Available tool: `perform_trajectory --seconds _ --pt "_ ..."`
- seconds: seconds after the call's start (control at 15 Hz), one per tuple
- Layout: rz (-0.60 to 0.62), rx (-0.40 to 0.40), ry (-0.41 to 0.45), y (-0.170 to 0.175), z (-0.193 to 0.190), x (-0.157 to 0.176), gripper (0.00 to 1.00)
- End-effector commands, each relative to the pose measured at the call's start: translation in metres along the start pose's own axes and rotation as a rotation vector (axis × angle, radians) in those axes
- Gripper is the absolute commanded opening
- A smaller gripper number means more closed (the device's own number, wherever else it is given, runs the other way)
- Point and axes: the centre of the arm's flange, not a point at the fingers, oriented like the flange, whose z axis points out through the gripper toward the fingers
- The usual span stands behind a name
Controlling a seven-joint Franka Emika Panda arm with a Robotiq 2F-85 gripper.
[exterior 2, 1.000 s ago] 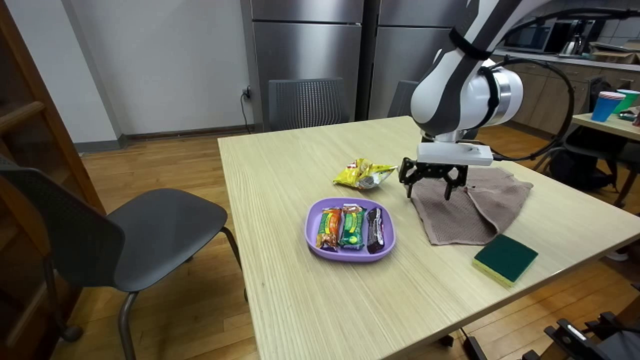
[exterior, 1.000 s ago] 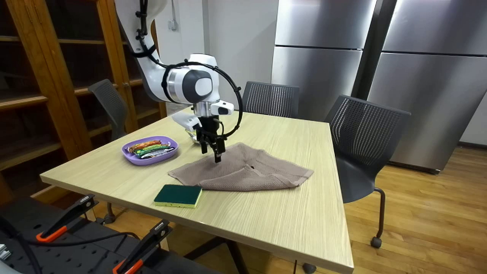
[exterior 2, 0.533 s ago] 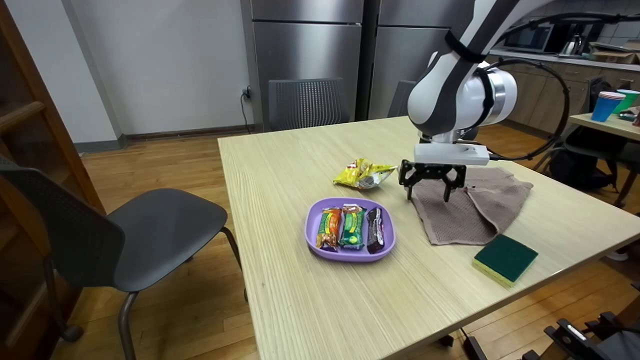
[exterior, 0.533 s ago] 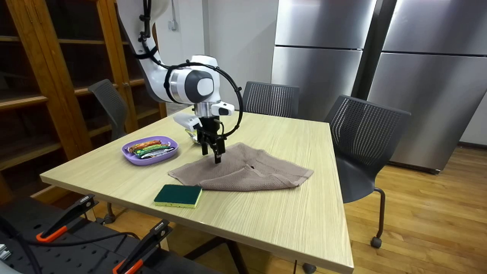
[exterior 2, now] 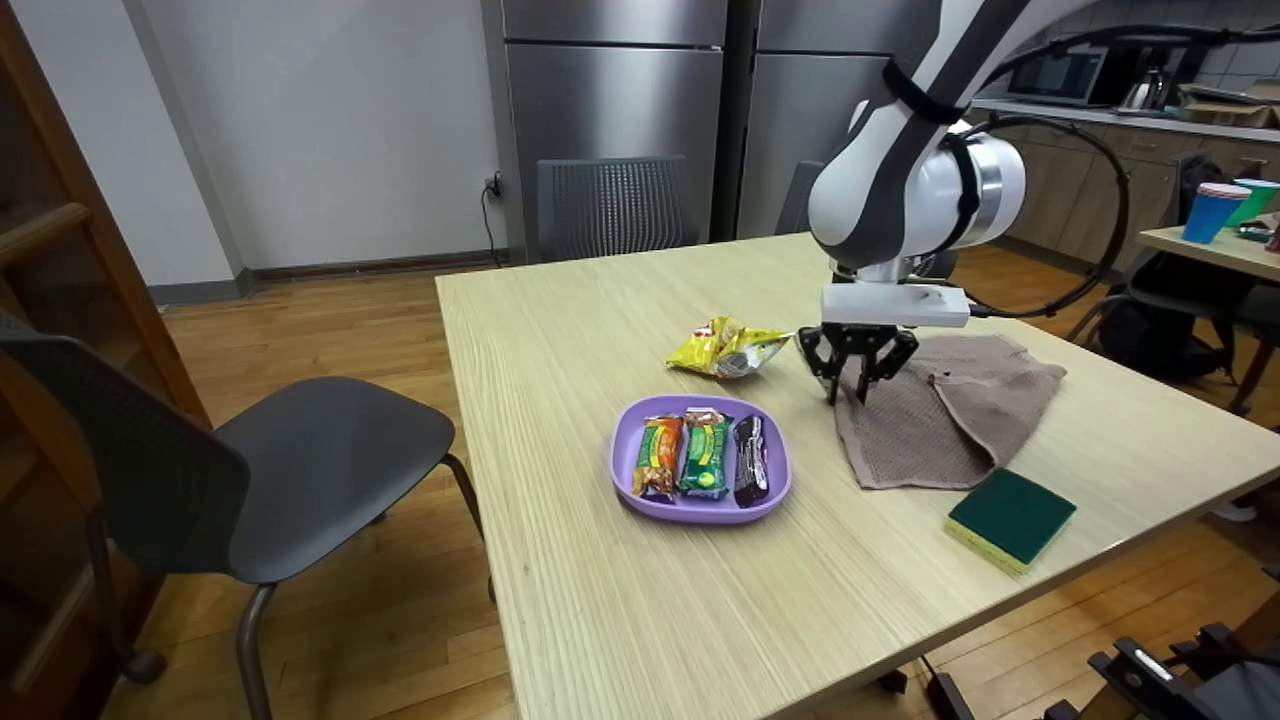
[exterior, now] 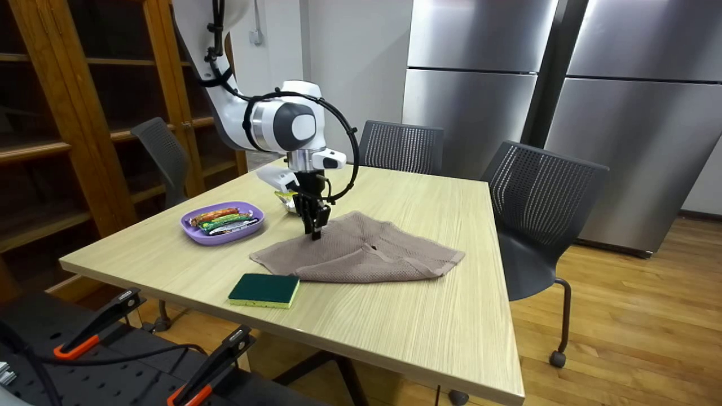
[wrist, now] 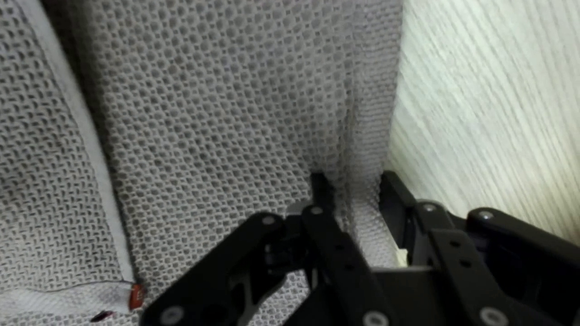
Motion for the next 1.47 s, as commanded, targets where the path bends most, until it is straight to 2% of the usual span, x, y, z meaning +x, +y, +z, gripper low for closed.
perform_trajectory --seconds 0.0,0.07,0.6,1.4 --pt "0.010 -0.027 -0.006 -0.004 -0.002 0.003 0.03" --pt "0.010 -0.027 -0.006 -0.004 -0.002 0.003 0.00" --pt "-0.020 -0.035 -0.004 -0.004 -0.003 -0.008 0.01" --pt "-0.182 -0.059 0.016 -0.021 -0.010 -0.046 0.01"
